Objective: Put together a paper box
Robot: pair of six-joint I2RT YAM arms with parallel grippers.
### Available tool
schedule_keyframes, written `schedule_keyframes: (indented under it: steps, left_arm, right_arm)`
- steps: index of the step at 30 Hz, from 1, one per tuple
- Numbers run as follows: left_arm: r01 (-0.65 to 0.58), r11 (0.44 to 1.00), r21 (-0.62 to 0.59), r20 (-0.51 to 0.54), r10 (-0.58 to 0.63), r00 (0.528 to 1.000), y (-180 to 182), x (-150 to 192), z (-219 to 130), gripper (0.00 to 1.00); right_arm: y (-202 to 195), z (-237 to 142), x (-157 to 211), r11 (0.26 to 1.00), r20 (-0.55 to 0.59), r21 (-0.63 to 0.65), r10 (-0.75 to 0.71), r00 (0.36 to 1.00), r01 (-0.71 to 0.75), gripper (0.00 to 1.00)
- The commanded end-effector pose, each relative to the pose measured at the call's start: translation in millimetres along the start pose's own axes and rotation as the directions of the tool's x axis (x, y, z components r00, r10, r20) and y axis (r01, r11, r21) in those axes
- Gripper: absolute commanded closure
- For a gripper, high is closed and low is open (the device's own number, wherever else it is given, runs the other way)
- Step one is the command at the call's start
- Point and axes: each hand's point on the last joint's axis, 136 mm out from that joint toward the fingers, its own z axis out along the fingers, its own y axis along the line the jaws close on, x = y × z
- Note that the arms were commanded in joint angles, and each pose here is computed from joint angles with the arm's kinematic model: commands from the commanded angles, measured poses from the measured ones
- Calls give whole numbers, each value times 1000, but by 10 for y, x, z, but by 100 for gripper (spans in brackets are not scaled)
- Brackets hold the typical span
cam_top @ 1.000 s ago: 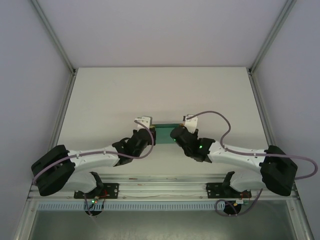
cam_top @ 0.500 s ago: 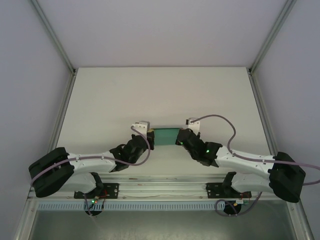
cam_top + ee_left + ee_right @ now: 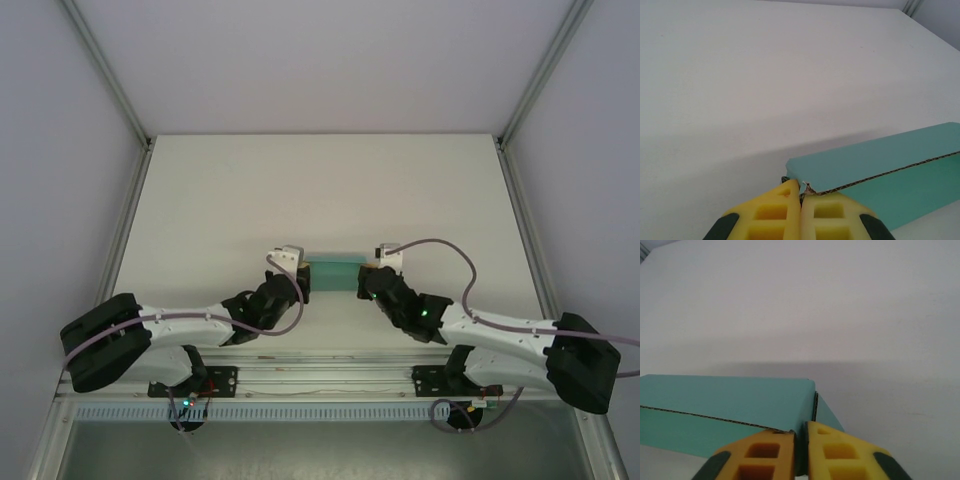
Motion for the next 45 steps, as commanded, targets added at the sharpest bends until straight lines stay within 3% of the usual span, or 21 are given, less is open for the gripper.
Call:
schedule_keyframes:
  steps: [1,8,10,17,20,25,32,34,37,42,45]
  left_arm:
    - [-136,991,-16,-224,129,966,164,669,-53,100]
    - [-145,988,-54,-209,131,969,220,632,-44,100]
    - [-141,989,-53,-201,128,971,217,616,-49,100]
    - [-144,987,-63,-192,130,973,216,575,-47,100]
    - [-146,988,-60,-189,132,973,206,569,-44,100]
    - [-151,987,-47,-185,140,973,172,548,-38,100]
    - [-153,988,-16,-171,148,974,83,440,-57,99]
    - [-146,989,-7,-158,143,977,63,377,-87,95]
    - [-126,992,21,-143,128,981,10,258,-162,78]
    - [-93,995,41,-126,97,987,-29,31,-312,62]
    - [-65,997,43,-133,70,989,-53,-100,-393,43]
  right_arm:
    - [-163,-106,320,997,-173,41,-63,983,71,76]
    - [-25,-285,-108,1000,-83,8,-13,996,14,42]
    - [-20,-308,-191,1000,-63,18,6,998,-5,37]
    - [37,-354,-471,997,11,15,69,998,-69,35]
    - [-62,-280,-473,992,-13,43,120,993,-119,38]
    - [-213,-24,-186,981,-113,59,191,975,-185,46]
    - [-387,76,304,983,-227,92,176,958,-159,52]
    - [-488,81,416,983,-235,113,170,957,-147,53]
    - [-632,72,537,979,-233,147,174,957,-142,53]
    - [-638,55,567,983,-238,131,157,958,-129,55]
    - [-640,58,568,985,-241,132,143,960,-114,55]
